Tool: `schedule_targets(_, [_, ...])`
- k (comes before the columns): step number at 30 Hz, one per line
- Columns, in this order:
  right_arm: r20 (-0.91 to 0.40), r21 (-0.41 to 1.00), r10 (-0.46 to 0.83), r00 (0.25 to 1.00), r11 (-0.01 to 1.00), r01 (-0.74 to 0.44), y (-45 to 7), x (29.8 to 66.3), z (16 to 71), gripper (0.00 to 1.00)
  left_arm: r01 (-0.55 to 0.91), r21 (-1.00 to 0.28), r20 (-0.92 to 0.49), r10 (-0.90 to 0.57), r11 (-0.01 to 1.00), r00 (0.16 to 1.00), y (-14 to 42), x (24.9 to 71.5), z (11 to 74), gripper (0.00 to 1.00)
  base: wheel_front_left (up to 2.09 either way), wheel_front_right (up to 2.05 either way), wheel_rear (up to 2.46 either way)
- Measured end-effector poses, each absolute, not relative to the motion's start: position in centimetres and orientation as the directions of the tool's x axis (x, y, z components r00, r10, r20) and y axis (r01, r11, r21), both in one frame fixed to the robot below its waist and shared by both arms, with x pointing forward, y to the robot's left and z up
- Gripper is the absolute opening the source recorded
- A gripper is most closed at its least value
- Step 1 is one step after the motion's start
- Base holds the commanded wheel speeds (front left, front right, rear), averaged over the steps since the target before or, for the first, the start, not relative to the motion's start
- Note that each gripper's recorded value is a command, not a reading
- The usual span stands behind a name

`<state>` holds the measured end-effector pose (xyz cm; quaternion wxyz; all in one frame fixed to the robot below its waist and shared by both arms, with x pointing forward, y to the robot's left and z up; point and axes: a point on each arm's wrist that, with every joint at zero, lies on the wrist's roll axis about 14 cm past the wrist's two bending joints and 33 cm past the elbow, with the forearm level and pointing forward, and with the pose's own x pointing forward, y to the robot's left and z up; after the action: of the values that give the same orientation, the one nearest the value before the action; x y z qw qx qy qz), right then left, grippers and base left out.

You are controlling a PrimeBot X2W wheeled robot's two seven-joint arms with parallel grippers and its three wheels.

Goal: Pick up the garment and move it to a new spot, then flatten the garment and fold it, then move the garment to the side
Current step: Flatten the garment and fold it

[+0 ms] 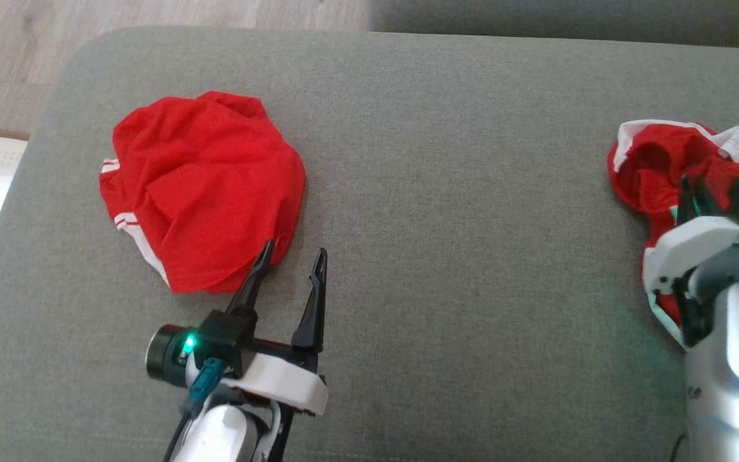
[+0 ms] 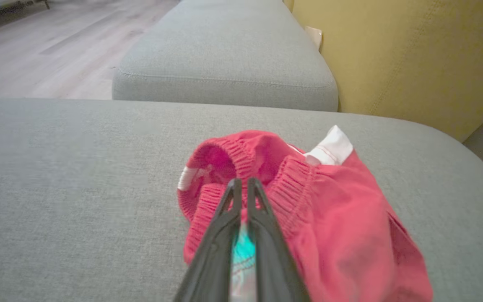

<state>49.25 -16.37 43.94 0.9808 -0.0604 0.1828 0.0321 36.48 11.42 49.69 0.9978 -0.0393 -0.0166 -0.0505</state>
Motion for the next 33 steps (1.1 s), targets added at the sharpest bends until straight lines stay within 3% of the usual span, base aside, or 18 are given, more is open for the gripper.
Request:
schedule_targets(12, [-0.213, 0.003, 0.230, 0.949, 0.972, -0.235, -10.5, 49.0, 47.4, 0.00, 0.121, -0.077, 0.050, -0.118, 0.990, 0.992, 10.9, 36.5, 50.1, 1.00, 0.00, 0.00, 0.00])
schedule_targets(25, [-0.038, 0.061, 0.325, 0.945, 0.945, -0.322, -8.1, 44.8, 51.2, 0.00, 0.127, -0.076, 0.090, -0.120, 0.989, 0.989, 10.8, 36.4, 51.4, 1.00, 0.00, 0.00, 0.00])
schedule_targets(26, [-0.043, 0.071, 0.326, 0.944, 0.944, -0.323, -8.2, 44.1, 50.7, 0.36, 0.130, -0.075, 0.094, -0.122, 0.989, 0.988, 10.7, 36.4, 51.5, 1.00, 0.00, 0.00, 0.00])
schedule_targets(27, [-0.053, 0.079, 0.325, 0.944, 0.944, -0.321, -8.3, 43.4, 50.2, 1.00, 0.132, -0.075, 0.096, -0.124, 0.988, 0.988, 10.6, 36.4, 51.6, 1.00, 0.00, 0.00, 0.00])
schedule_targets(33, [-0.110, 0.112, 0.313, 0.943, 0.947, -0.301, -9.1, 40.0, 47.4, 1.00, 0.140, -0.075, 0.110, -0.131, 0.987, 0.985, 10.4, 36.0, 52.0, 1.00, 0.00, 0.00, 0.00])
